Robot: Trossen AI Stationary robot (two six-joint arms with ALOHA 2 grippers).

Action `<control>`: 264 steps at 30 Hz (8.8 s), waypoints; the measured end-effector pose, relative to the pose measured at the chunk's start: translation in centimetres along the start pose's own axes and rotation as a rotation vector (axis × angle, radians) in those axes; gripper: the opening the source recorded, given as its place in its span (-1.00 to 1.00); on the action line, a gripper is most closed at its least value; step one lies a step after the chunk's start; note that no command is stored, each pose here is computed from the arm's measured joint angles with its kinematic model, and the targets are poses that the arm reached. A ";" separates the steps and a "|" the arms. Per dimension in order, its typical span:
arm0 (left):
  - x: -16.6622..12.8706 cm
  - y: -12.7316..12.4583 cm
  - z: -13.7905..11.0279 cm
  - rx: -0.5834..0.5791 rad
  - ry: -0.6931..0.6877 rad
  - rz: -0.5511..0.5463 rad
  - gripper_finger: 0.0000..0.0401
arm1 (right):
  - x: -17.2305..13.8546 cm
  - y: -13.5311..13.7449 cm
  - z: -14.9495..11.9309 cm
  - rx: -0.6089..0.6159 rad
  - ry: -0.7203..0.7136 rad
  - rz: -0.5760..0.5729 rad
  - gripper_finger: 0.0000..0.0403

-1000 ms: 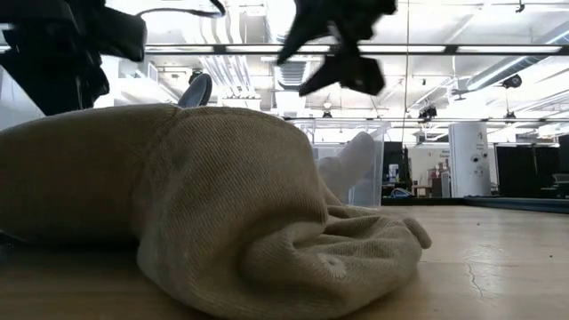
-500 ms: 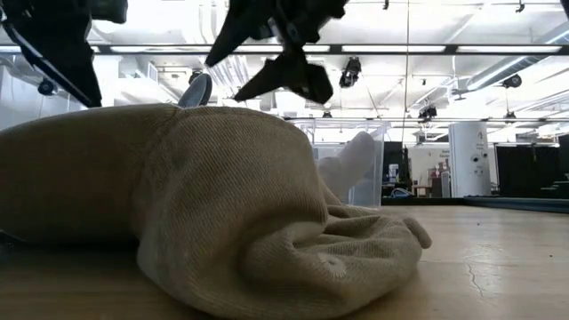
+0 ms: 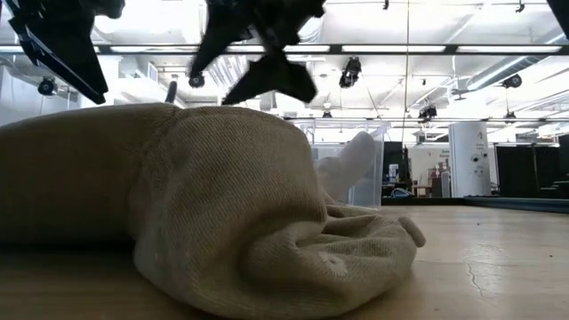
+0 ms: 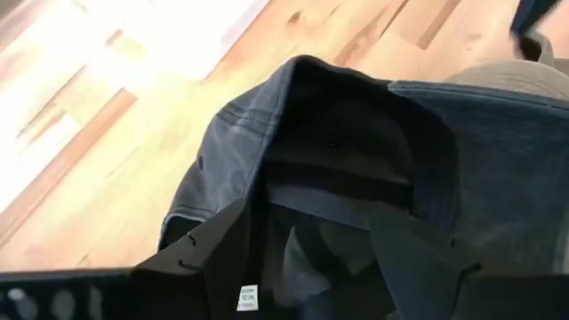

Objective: Pick & Place hat
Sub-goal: Put the left dark gray cap into the left transparent bin, then put the left brown cap into the right transparent bin

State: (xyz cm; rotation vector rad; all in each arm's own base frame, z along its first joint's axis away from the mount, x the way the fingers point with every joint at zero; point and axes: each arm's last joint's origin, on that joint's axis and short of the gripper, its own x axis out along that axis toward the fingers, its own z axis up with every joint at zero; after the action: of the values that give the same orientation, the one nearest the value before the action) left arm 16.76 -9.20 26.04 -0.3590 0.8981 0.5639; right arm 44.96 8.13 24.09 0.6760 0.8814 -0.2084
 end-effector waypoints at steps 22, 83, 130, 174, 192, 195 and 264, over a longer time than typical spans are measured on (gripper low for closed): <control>0.3 -0.4 -0.2 -0.057 0.003 -0.053 0.12 | 3.4 0.5 -0.7 0.041 0.064 0.124 0.04; -8.6 0.6 9.6 -0.412 -0.938 0.241 0.12 | -18.3 -1.9 9.4 0.188 -0.957 -0.142 -0.94; -13.0 4.3 16.6 -0.512 -1.007 -0.183 0.12 | -23.9 -4.4 11.6 0.037 -1.083 -0.159 -0.94; -9.2 6.1 17.6 -0.262 -0.798 0.284 -0.96 | -20.2 -6.4 11.1 0.081 -0.799 -0.199 -0.50; -2.2 5.0 17.1 0.949 -0.063 1.091 -0.93 | -24.9 -7.4 6.8 -0.006 -0.578 -0.354 -0.28; -1.2 5.5 17.7 1.071 0.089 1.219 -0.92 | -25.6 -7.5 6.5 -0.003 -0.581 -0.354 -0.31; -0.6 -1.2 14.8 1.105 -0.169 0.768 -0.31 | -26.3 -9.5 2.3 0.095 -0.249 -0.376 -0.65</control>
State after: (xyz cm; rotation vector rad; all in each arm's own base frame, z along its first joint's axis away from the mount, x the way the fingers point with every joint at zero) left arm 26.52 -2.65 35.20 1.0588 1.0363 0.6827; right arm 25.68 -3.31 40.96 0.5530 0.7560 -0.6614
